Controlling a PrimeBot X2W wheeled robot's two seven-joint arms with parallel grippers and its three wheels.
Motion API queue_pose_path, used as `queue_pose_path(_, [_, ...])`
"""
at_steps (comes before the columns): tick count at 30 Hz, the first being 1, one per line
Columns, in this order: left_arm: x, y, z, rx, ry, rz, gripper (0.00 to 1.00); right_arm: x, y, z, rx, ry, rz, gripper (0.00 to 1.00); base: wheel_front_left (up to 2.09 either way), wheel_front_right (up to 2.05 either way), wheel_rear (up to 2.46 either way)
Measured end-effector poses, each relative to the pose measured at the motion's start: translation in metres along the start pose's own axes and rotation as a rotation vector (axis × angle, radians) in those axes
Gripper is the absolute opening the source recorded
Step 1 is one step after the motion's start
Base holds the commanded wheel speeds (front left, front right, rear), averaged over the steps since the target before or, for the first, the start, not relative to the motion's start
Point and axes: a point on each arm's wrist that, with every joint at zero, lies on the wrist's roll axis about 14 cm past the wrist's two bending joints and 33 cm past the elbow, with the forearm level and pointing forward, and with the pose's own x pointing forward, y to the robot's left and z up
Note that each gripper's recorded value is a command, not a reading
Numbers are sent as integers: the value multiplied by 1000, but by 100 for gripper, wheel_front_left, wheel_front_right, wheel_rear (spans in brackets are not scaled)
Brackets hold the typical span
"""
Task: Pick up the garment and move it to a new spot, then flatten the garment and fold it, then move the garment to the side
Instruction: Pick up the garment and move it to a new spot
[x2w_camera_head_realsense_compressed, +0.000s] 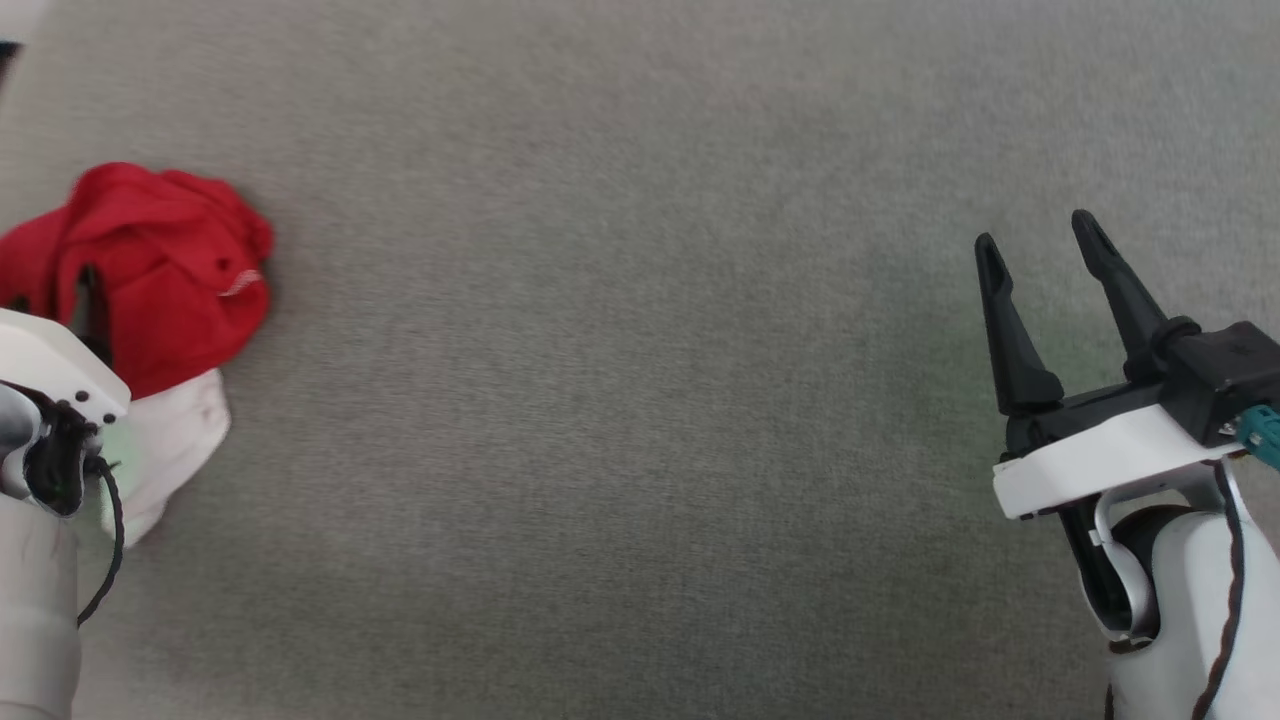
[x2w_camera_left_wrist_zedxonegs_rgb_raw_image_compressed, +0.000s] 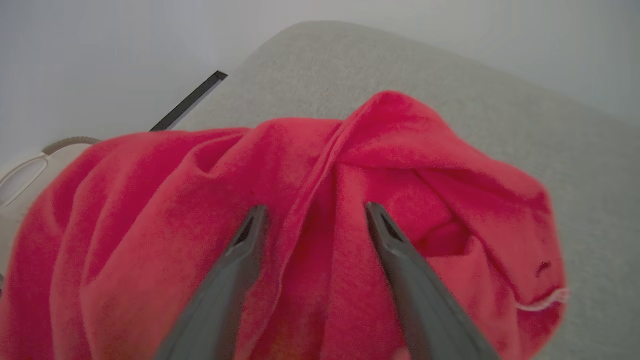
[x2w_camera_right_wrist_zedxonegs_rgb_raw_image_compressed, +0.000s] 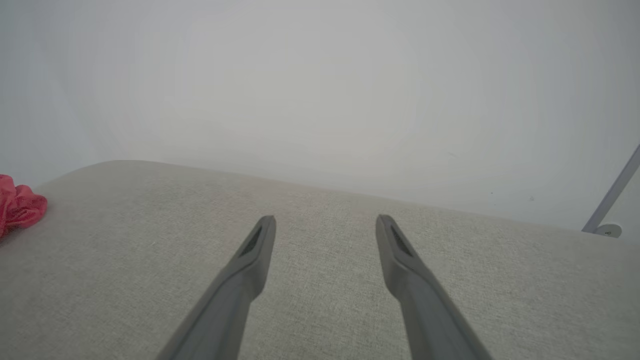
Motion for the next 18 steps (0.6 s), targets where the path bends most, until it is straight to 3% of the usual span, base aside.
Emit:
queue_pose_path(6, [19,-2,-58,-34,286,46,100,0,-18,-16,-6,45,-36,100,0,0,0])
queue_pose_path(16, [22,-2,-78,-69,480,79,100,4,-17,-26,-7,73,-32,100,0,0,0])
queue_pose_path(18, [21,-2,-76,-76,474,76,0,4,-17,-24,-8,69,-30,100,0,0,0])
